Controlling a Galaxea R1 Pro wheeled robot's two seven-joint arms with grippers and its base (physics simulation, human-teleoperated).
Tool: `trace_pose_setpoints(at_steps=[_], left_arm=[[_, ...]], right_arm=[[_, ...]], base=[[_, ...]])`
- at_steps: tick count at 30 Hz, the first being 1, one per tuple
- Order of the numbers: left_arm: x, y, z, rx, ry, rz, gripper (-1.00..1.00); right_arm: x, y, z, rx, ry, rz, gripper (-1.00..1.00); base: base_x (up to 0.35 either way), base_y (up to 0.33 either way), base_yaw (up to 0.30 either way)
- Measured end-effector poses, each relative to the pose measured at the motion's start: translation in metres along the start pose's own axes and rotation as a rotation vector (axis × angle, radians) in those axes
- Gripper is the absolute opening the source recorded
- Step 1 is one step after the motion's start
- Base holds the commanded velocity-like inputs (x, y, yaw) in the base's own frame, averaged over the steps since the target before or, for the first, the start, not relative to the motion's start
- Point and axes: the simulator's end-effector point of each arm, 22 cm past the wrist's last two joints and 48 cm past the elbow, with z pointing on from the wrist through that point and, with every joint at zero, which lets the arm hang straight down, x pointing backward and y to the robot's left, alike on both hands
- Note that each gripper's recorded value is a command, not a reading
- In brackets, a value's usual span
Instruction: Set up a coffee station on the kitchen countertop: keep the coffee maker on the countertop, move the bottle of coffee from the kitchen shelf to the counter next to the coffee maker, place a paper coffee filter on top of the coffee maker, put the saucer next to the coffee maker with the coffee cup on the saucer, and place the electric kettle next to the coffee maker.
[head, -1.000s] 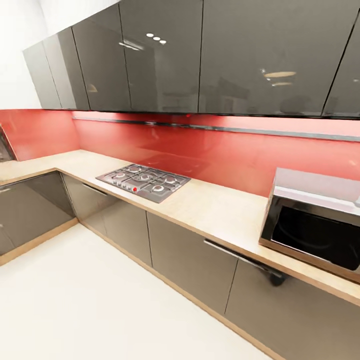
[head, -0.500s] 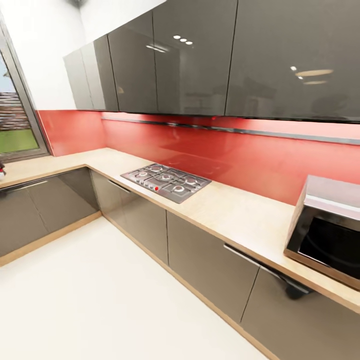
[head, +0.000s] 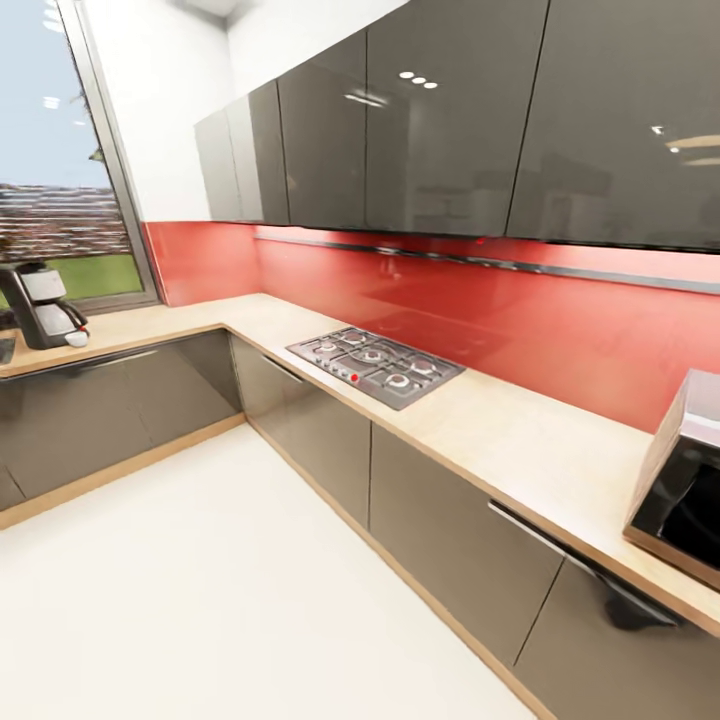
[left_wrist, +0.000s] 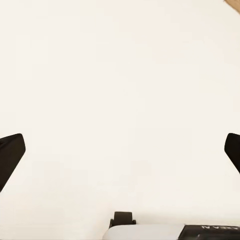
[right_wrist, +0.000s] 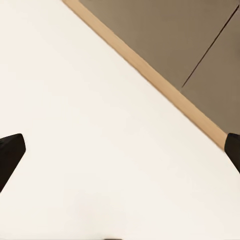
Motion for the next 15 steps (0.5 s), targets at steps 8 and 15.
trace_pose_setpoints(at_steps=[8, 15], left_arm=[[-0.001, 0.000, -0.007, 0.000, 0.000, 0.000, 1.00], [-0.002, 0.001, -0.012, 0.000, 0.001, 0.000, 1.00]], right_arm=[[-0.002, 0.000, -0.007, 0.000, 0.001, 0.000, 1.00], [-0.003, 0.000, -0.012, 0.000, 0.002, 0.000, 1.00]], base=[[0.000, 0.000, 0.278], [0.000, 0.000, 0.278]])
